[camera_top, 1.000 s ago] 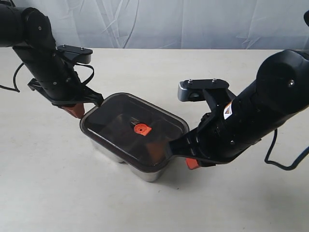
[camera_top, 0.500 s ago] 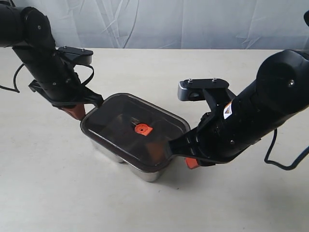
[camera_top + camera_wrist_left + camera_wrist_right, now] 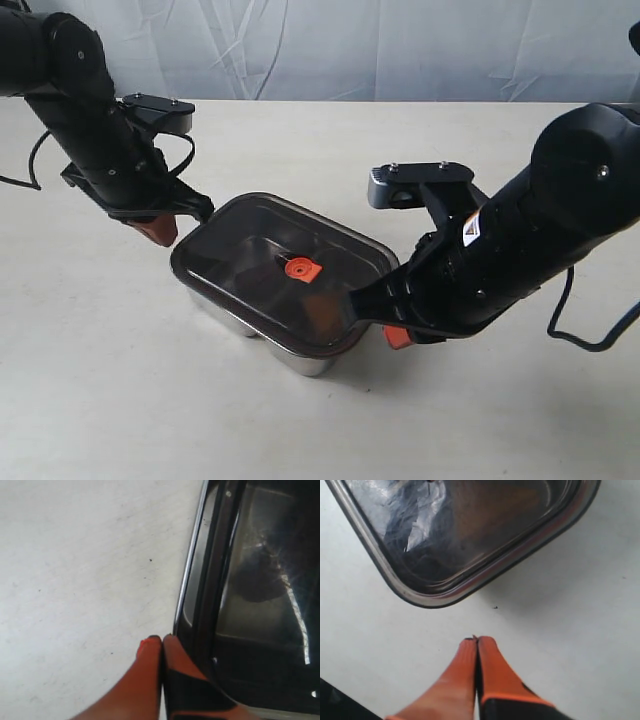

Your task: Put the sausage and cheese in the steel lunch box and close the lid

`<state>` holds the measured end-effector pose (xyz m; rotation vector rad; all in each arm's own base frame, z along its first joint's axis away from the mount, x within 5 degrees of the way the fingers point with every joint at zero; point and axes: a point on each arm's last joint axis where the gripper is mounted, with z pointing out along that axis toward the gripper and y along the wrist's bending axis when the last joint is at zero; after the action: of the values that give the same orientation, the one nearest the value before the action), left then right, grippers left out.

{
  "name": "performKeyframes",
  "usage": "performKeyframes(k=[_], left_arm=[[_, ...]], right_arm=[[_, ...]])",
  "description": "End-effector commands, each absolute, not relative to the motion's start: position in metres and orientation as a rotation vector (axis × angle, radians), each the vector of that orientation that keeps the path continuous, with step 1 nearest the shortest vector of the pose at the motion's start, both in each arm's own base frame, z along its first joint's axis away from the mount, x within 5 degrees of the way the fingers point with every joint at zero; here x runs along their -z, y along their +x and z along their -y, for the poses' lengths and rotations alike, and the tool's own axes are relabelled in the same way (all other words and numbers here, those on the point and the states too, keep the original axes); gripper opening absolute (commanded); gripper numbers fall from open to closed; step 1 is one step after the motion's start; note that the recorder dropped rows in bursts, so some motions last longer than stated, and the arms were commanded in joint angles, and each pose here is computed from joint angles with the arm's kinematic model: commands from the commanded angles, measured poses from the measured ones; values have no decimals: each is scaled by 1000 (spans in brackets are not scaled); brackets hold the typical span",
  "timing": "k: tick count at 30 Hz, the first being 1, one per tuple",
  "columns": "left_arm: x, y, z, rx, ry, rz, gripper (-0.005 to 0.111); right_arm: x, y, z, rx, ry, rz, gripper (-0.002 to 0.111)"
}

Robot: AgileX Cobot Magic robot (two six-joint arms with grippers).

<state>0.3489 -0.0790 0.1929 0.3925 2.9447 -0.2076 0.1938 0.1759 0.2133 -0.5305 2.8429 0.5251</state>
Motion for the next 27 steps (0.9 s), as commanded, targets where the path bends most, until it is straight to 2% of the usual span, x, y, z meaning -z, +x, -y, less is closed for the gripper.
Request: performKeyframes(k=[1,10,27], left_arm=[[-217,350,75,136,372,-2866,0],[-232,347,71,87,354,-2828,0],[-232,347,70,83,355,-2820,0]], right_arm=[[-202,200,-178,-477,-522,-2857,-1],[-176,212,-186,-457,-474,-2880,-1],[-167,222,-192,-475,-398,-2836,-1]])
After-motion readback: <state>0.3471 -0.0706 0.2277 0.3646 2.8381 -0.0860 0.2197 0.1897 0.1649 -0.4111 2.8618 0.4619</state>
